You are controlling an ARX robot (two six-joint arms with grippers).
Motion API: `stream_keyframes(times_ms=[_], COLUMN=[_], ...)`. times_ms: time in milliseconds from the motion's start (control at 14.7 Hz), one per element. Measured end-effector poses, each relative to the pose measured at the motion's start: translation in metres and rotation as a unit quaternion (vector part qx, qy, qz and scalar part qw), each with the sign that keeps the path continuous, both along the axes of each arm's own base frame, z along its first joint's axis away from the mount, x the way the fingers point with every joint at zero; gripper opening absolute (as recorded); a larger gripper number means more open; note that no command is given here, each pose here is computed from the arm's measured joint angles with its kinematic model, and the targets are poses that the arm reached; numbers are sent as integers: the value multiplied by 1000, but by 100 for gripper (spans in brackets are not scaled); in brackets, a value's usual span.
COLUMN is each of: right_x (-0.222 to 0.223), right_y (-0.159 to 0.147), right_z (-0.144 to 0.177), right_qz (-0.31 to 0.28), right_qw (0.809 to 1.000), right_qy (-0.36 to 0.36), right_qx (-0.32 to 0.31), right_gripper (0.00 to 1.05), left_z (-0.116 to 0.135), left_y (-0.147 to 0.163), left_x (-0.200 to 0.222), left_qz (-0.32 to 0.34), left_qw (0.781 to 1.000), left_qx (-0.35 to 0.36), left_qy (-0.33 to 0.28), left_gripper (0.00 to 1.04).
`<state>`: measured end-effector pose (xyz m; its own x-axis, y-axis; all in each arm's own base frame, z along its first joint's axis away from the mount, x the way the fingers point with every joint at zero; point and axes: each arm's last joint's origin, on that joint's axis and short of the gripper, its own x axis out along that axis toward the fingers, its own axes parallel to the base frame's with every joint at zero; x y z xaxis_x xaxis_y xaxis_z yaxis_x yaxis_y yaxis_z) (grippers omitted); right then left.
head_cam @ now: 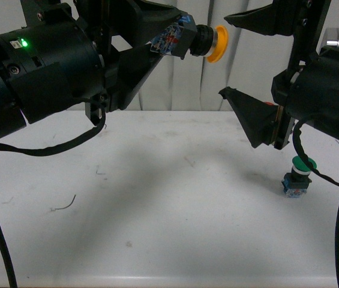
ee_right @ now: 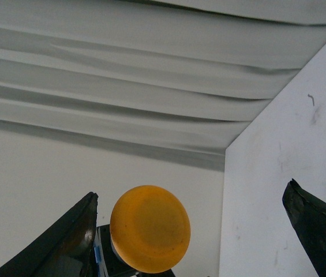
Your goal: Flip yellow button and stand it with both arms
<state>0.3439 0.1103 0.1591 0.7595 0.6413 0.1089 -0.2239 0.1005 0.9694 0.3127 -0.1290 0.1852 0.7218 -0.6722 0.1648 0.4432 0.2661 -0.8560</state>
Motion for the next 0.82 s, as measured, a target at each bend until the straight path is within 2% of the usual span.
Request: stream_keyframes(times_ms=[680, 816], right_x=[4, 2], right_y=[9, 29], right_z=[14, 11], right_qz=[23, 56], right_qw=[999, 997], right_qy=[-3, 17], right_qx=[32, 49], right_gripper=[98, 95], left_z=[0, -3], left_y=[-4, -3], left_x=[-1, 0], left_qz=[-3, -2], left_qw=[1000, 1000], left_qx=[-1, -2], left_qy=[1, 8], left_gripper=[35, 35])
